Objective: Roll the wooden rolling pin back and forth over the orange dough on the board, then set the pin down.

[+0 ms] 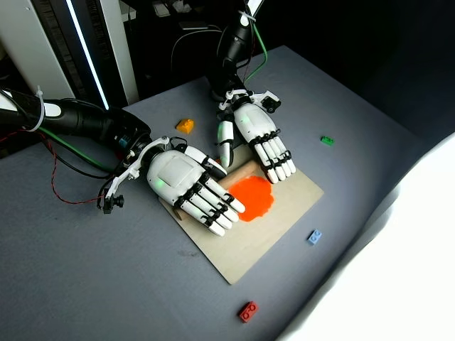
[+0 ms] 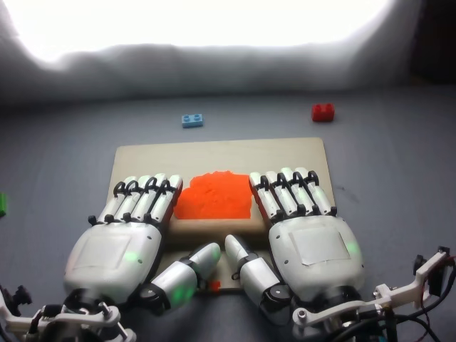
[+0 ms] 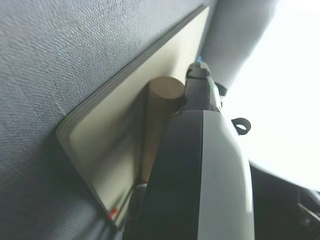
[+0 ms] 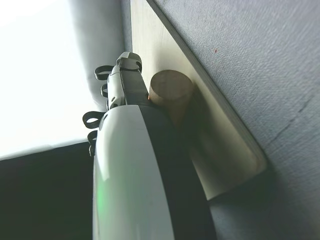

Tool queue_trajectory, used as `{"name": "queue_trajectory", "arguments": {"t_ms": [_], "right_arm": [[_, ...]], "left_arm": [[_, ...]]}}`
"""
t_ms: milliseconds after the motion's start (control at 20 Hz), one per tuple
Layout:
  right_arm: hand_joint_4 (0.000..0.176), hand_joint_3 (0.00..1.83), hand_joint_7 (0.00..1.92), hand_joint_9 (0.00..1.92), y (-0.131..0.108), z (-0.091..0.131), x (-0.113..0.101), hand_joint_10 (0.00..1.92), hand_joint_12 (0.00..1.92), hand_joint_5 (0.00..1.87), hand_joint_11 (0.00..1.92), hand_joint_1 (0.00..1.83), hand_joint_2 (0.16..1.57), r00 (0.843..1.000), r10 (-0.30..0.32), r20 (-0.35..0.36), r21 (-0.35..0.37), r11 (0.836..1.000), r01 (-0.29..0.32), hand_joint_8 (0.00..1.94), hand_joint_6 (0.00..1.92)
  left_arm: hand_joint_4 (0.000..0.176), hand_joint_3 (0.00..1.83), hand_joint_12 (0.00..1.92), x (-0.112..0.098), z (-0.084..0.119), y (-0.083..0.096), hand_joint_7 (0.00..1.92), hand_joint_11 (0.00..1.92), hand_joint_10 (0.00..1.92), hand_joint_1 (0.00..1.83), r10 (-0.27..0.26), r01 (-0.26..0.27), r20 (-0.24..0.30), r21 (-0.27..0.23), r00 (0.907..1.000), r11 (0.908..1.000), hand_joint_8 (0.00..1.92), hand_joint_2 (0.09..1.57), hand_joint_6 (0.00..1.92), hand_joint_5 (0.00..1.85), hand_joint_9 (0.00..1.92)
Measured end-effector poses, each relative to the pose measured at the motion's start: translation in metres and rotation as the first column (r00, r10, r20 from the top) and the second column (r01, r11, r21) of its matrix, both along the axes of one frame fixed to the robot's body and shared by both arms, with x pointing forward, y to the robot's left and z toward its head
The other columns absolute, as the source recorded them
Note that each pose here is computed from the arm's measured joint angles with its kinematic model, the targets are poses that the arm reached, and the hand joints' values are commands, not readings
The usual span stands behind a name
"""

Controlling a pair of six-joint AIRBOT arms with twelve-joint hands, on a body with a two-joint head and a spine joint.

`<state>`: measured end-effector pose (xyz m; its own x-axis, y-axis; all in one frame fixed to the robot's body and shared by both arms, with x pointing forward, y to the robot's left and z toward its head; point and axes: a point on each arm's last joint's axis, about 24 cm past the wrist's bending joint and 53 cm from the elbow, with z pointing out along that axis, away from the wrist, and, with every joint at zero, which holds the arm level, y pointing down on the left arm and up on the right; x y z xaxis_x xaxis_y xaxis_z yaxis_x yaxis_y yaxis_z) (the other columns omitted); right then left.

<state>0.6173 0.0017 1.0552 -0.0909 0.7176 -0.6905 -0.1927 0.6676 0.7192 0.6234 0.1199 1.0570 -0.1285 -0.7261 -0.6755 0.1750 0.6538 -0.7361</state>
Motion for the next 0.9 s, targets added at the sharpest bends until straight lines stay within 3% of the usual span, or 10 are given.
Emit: {"name": "queue_trajectory", "arguments": {"t_ms": [250, 400, 800, 900], "right_arm": [[0.0, 0.0, 0.1, 0.06, 0.0, 0.002, 0.005, 0.0, 0.13, 0.11, 0.0, 0.0, 1.39, 1.0, -0.006, 0.002, 0.002, 1.0, 0.006, 0.0, 0.0], [0.0, 0.0, 0.14, 0.09, -0.002, 0.002, 0.008, 0.0, 0.21, 0.13, 0.0, 0.0, 1.4, 1.0, -0.012, 0.007, -0.002, 1.0, 0.012, 0.0, 0.0], [0.0, 0.0, 0.11, 0.07, -0.004, 0.003, 0.012, 0.0, 0.12, 0.1, 0.0, 0.0, 1.4, 1.0, -0.013, 0.015, -0.003, 1.0, 0.013, 0.0, 0.0], [0.0, 0.0, 0.12, 0.08, -0.004, 0.004, 0.015, 0.0, 0.22, 0.12, 0.0, 0.0, 1.39, 1.0, -0.017, 0.018, -0.001, 1.0, 0.017, 0.0, 0.0]], "left_arm": [[0.0, 0.01, 0.0, 0.005, 0.001, -0.001, 0.0, 0.0, 0.0, 0.0, 0.003, -0.003, -0.004, -0.003, 1.0, 1.0, 0.0, 1.29, 0.0, 0.0, 0.0], [0.0, 0.01, 0.0, 0.008, 0.001, -0.002, 0.0, 0.0, 0.0, 0.0, 0.003, -0.003, 0.001, 0.0, 1.0, 1.0, 0.0, 1.29, 0.0, 0.0, 0.0], [0.0, 0.01, 0.0, 0.012, 0.0, -0.002, 0.0, 0.0, 0.0, 0.0, 0.006, -0.006, -0.002, 0.001, 1.0, 1.0, 0.0, 1.29, 0.0, 0.0, 0.0], [0.0, 0.02, 0.0, 0.013, -0.001, -0.002, 0.0, 0.0, 0.0, 0.0, 0.005, -0.004, -0.006, 0.004, 1.0, 1.0, 0.0, 1.3, 0.0, 0.0, 0.0]]}}
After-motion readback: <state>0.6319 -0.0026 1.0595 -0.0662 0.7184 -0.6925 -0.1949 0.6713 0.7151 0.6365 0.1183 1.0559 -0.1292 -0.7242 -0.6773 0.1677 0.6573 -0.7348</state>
